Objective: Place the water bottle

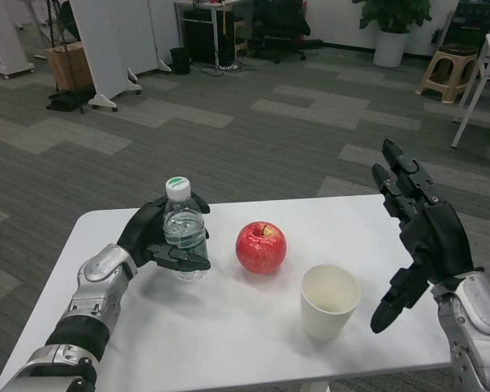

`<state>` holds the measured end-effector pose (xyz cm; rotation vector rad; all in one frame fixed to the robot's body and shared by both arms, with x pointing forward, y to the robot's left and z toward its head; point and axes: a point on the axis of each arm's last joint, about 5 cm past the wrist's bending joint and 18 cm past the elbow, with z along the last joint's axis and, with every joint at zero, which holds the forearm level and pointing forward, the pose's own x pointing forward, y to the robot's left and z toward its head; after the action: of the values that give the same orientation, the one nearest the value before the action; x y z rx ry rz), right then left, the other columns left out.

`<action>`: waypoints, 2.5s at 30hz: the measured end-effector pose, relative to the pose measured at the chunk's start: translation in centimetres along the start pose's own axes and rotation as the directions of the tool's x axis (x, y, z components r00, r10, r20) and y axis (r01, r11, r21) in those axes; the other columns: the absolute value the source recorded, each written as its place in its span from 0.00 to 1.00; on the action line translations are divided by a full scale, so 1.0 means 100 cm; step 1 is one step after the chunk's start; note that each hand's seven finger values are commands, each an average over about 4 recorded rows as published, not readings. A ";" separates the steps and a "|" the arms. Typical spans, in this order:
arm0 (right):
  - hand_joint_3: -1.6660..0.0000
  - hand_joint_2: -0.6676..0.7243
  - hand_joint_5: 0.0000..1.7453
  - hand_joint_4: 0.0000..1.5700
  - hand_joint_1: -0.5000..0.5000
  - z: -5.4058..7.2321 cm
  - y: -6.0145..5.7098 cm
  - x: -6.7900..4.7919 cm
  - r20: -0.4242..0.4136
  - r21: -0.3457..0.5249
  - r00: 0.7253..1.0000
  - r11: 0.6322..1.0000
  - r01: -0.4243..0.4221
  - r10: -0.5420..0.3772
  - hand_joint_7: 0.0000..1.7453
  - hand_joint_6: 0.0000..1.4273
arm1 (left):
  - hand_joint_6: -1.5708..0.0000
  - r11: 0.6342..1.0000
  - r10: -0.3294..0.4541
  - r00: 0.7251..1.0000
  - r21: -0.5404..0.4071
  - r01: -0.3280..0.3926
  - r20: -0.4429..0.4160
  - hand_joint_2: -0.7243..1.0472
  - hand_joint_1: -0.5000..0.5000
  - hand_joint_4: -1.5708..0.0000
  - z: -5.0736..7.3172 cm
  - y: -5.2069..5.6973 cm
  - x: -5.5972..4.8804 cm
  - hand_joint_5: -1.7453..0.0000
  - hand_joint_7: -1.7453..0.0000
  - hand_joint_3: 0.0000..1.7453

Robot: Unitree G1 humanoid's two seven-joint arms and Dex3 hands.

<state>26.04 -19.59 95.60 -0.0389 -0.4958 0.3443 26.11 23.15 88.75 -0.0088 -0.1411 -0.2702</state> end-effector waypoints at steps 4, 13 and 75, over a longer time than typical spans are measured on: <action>1.00 0.91 0.00 0.00 0.00 -0.002 -0.001 -0.001 -0.014 0.002 1.000 1.000 0.005 -0.005 0.00 0.00 | 0.99 1.000 -0.006 0.999 -0.010 0.006 -0.046 0.79 0.00 1.00 -0.007 -0.001 -0.005 0.00 0.52 0.05; 1.00 0.91 0.00 0.00 0.02 -0.004 -0.001 -0.002 -0.026 0.003 1.000 1.000 0.010 -0.010 0.00 0.00 | 1.00 1.000 -0.012 0.997 -0.012 0.011 -0.072 0.44 0.00 1.00 -0.010 -0.002 -0.007 0.31 0.72 0.05; 1.00 0.91 0.00 0.00 0.01 0.017 -0.008 0.004 0.081 0.001 0.996 1.000 0.024 -0.024 0.00 0.00 | 1.00 0.957 0.285 0.932 -0.019 -0.288 0.224 0.30 0.00 1.00 0.102 0.012 -0.093 0.94 0.88 0.05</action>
<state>25.78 -20.28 97.37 -0.0188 -0.5755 0.3234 16.14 27.01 97.56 -0.0459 -0.3638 0.0258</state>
